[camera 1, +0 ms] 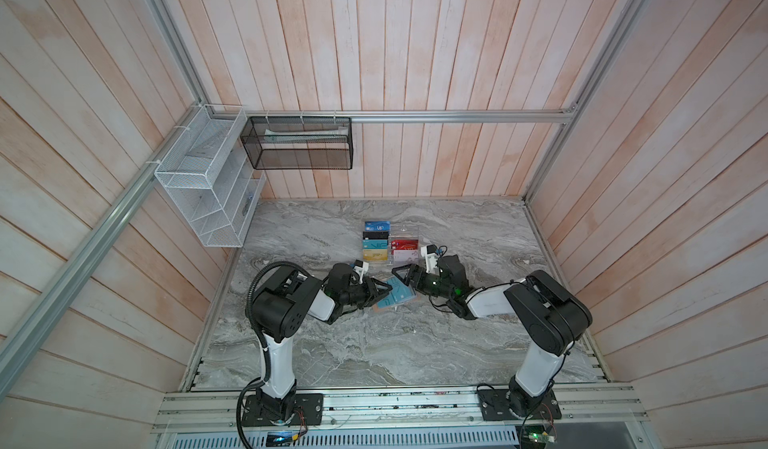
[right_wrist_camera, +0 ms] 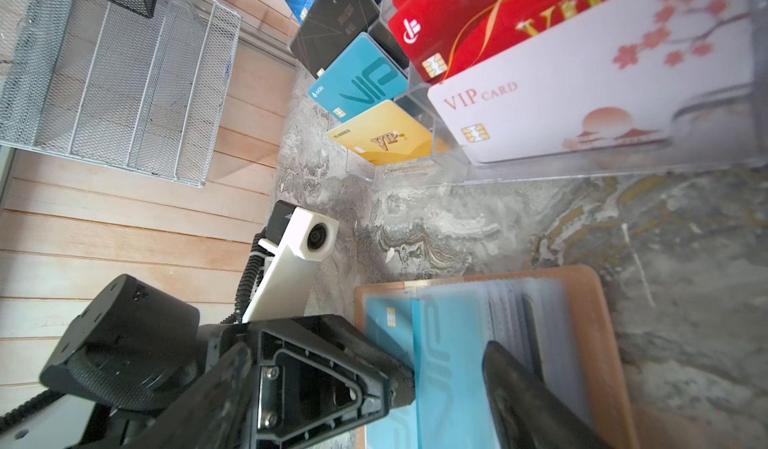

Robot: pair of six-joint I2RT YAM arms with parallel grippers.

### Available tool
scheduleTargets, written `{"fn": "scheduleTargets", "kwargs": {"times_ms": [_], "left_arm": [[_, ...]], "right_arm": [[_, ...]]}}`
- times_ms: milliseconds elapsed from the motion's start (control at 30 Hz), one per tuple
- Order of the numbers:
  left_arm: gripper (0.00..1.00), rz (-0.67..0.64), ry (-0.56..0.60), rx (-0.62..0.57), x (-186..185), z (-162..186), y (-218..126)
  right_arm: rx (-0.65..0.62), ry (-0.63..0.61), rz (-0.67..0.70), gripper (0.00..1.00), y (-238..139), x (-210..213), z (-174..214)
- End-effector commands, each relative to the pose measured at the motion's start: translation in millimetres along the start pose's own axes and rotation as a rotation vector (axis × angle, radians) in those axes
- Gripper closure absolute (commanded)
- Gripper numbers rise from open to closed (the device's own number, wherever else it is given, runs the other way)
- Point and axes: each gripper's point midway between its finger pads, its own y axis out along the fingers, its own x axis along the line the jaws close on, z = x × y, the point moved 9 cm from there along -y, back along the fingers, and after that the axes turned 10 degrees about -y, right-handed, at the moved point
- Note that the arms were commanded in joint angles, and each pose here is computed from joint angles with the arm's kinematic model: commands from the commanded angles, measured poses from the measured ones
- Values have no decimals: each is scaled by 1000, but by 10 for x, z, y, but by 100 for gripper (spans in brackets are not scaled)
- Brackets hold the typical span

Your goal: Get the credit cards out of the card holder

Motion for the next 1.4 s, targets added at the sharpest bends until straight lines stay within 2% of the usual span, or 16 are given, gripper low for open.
{"fn": "scheduleTargets", "kwargs": {"times_ms": [0, 700, 1367], "left_arm": [[68, -15, 1, -8, 60, -9, 51], [75, 15, 5, -17, 72, 0, 140], [89, 55, 31, -41, 59, 23, 138]], "right_arm": [[34, 37, 32, 12, -10, -143, 120], [51, 78, 42, 12, -11, -272, 245], [61, 97, 45, 12, 10, -328, 291]]}}
